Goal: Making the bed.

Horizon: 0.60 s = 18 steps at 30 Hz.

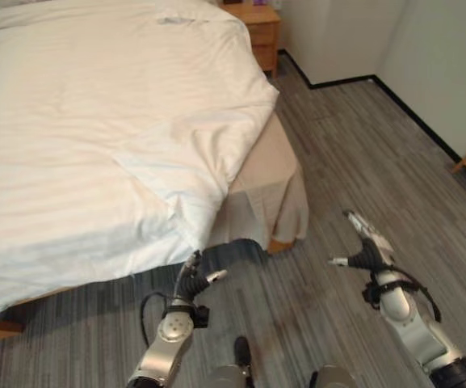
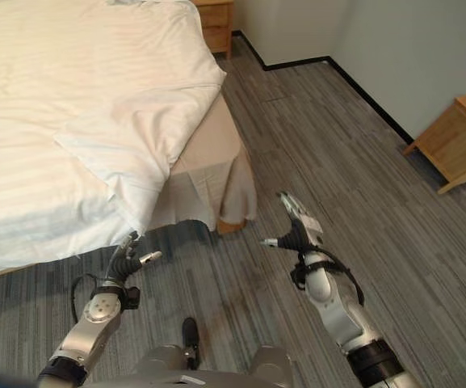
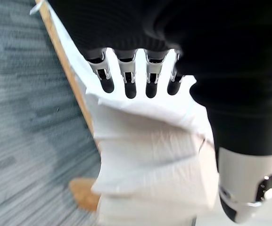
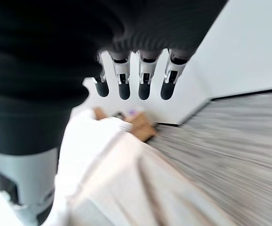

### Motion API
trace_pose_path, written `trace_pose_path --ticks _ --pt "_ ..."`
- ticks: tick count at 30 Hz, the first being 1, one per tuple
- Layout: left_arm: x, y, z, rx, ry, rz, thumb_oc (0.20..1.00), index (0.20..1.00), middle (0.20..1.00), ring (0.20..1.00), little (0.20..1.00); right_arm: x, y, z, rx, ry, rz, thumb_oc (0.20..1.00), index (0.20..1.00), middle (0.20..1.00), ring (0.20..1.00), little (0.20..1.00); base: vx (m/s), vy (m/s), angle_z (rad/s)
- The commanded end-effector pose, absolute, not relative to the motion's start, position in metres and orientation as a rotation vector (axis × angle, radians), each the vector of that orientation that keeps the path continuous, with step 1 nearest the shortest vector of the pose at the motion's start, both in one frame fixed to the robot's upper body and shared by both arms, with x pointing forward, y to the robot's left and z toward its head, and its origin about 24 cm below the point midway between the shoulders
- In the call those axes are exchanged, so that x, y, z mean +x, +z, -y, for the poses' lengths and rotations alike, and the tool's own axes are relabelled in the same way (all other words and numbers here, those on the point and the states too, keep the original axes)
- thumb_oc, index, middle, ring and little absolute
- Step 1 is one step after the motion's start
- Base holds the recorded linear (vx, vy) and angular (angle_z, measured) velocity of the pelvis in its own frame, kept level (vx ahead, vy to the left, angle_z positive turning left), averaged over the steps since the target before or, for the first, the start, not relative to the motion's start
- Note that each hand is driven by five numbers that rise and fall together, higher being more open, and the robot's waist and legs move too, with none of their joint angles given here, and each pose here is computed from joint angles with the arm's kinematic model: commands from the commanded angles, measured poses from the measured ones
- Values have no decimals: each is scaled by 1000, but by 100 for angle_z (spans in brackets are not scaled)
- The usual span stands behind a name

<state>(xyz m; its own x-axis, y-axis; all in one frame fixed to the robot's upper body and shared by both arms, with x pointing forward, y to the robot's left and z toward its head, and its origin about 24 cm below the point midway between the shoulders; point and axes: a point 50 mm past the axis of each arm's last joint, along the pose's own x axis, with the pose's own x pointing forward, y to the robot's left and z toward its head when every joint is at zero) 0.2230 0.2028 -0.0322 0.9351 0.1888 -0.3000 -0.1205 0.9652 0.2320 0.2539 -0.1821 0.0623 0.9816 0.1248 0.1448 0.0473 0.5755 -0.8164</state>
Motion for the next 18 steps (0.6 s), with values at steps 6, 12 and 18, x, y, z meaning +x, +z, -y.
trace_pose_path --ticks 6,12,18 --pt "226 -12 -220 250 224 -215 1000 1000 1000 1000 1000 264 68 182 -1021 65 227 1000 1000 1000 1000 1000 274 -141 80" --pt "217 -20 -223 242 255 -248 1000 1000 1000 1000 1000 254 41 181 -964 95 103 1000 1000 1000 1000 1000 257 -259 18" --pt "216 -24 -212 122 290 -254 1000 1000 1000 1000 1000 249 28 187 -848 59 26 1000 1000 1000 1000 1000 174 -264 5"
